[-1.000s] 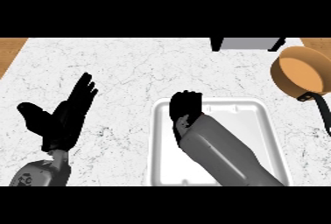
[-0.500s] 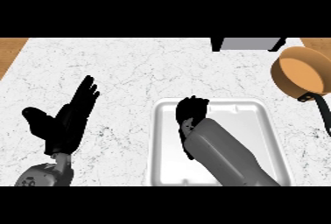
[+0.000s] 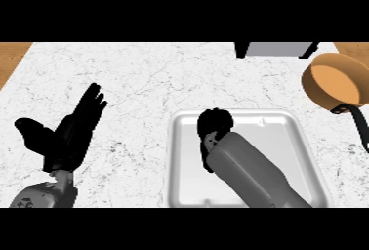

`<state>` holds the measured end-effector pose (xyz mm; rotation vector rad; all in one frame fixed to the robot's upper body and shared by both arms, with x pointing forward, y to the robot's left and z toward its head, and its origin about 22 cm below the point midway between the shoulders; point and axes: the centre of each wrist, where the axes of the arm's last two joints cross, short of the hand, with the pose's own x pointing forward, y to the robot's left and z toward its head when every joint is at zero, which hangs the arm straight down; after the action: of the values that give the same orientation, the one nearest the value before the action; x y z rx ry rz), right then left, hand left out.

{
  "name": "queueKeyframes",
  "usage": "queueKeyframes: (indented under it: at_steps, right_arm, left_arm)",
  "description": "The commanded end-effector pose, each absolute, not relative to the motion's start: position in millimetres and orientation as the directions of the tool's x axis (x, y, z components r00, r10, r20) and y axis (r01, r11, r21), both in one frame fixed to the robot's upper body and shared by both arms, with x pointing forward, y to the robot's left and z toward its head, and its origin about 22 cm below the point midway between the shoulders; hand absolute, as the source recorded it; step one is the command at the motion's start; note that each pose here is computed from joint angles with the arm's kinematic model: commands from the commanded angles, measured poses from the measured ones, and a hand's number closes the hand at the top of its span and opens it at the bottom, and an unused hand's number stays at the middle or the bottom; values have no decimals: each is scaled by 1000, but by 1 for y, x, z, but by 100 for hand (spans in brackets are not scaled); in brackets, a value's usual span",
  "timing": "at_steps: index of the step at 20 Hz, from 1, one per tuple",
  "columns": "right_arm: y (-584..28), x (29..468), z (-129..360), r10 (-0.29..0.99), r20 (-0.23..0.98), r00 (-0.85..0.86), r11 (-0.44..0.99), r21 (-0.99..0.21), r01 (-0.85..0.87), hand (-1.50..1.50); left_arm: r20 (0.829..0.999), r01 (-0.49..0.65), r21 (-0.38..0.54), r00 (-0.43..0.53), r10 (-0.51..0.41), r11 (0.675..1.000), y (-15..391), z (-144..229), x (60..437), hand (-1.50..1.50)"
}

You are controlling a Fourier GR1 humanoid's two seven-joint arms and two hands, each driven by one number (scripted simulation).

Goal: Pick the sweet potato from the tray and place it in the pot

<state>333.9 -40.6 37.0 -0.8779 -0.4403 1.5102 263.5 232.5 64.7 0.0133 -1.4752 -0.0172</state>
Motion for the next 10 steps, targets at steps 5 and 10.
queueKeyframes:
  at_steps: [5, 10]
  right_arm:
    - [-41, 327, 17, 958, -281, 56, -183, -749, -636, 150]
    - [-38, 315, 36, 971, -232, 59, -153, -790, -594, 150]
  left_arm:
    - [996, 6, 16, 91, -17, 1000, 229, 72, 288, 0]
    - [996, 7, 10, 91, -11, 1000, 206, 64, 275, 0]
